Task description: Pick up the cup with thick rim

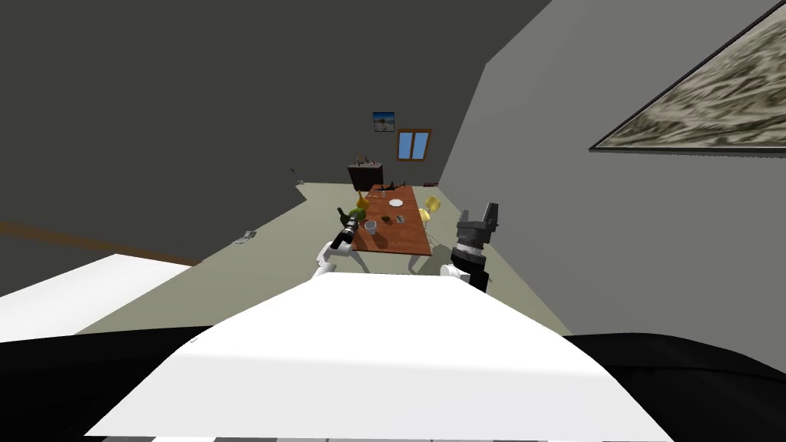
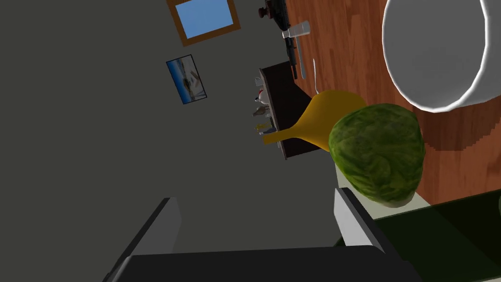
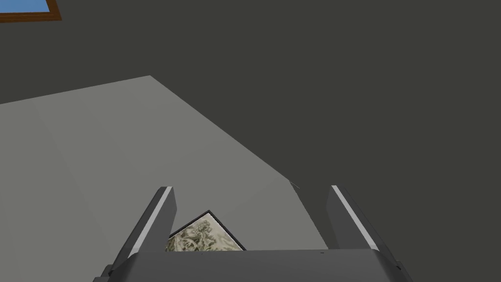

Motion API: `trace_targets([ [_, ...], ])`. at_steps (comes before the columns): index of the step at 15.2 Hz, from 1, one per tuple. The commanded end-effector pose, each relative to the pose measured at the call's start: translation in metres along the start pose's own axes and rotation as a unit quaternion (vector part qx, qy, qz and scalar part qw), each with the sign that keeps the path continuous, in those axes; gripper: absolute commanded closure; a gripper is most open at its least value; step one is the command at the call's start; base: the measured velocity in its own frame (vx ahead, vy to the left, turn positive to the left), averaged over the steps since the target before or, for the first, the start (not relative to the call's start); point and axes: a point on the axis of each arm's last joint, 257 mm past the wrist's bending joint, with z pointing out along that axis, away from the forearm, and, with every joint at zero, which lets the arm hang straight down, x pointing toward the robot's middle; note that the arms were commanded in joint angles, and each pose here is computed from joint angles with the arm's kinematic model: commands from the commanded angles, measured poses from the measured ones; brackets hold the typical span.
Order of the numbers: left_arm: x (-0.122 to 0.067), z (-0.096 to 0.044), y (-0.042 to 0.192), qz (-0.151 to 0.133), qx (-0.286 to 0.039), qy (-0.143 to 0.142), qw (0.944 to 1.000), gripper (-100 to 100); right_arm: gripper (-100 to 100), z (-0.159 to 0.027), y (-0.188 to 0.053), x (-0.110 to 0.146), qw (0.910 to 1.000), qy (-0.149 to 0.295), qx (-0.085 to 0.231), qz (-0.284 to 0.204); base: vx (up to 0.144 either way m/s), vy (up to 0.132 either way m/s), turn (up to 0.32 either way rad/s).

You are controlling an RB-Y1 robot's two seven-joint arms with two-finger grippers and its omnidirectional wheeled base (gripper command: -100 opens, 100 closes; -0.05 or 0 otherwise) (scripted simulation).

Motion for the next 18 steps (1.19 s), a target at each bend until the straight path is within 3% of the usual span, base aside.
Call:
trace_targets([
  [1, 0.000, 0.004, 0.011, 0.000, -0.020, 0.000, 0.9998, -100, 0, 0.000, 0.000, 0.000, 1.0000, 0.000, 0.000, 0.000, -0.001, -0.005, -0.014],
  [2, -0.003, 0.016, 0.017, -0.002, -0.035, -0.001, 0.9994, -100, 0, 0.000, 0.000, 0.000, 1.0000, 0.000, 0.000, 0.000, -0.003, -0.007, -0.029],
  [4, -0.004, 0.016, 0.029, -0.002, -0.053, -0.002, 0.9986, -100, 0, 0.000, 0.000, 0.000, 1.0000, 0.000, 0.000, 0.000, -0.004, -0.007, -0.021],
  [5, -0.007, 0.026, 0.031, -0.004, -0.067, -0.003, 0.9978, -100, 0, 0.000, 0.000, 0.000, 1.0000, 0.000, 0.000, 0.000, -0.005, -0.009, -0.030],
  [7, -0.007, 0.027, 0.046, -0.004, -0.087, -0.003, 0.9962, -100, 0, 0.000, 0.000, 0.000, 1.0000, 0.000, 0.000, 0.000, -0.004, -0.006, -0.020],
  [8, -0.009, 0.036, 0.045, -0.007, -0.099, -0.004, 0.9951, -100, 0, 0.000, 0.000, 0.000, 1.0000, 0.000, 0.000, 0.000, -0.004, -0.008, -0.026],
  [10, -0.010, 0.037, 0.062, -0.007, -0.120, -0.005, 0.9927, -100, 0, 0.000, 0.000, 0.000, 1.0000, 0.000, 0.000, 0.000, -0.004, -0.007, -0.022],
  [11, -0.012, 0.046, 0.059, -0.011, -0.131, -0.005, 0.9913, -100, 0, 0.000, 0.000, 0.000, 1.0000, 0.000, 0.000, 0.000, -0.004, -0.008, -0.027],
  [14, -0.013, 0.045, 0.077, -0.011, -0.154, -0.007, 0.9879, -100, 0, 0.000, 0.000, 0.000, 1.0000, 0.000, 0.000, 0.000, -0.003, -0.004, -0.015],
  [15, -0.014, 0.054, 0.079, -0.015, -0.173, -0.008, 0.9848, -100, 0, 0.000, 0.000, 0.000, 1.0000, 0.000, 0.000, 0.000, -0.003, -0.006, -0.019],
  [17, -0.015, 0.052, 0.092, -0.016, -0.188, -0.009, 0.9820, -100, 0, 0.000, 0.000, 0.000, 1.0000, 0.000, 0.000, 0.000, -0.004, -0.006, -0.023],
  [18, -0.016, 0.060, 0.091, -0.020, -0.201, -0.009, 0.9792, -100, 0, 0.000, 0.000, 0.000, 1.0000, 0.000, 0.000, 0.000, -0.004, -0.007, -0.026],
])
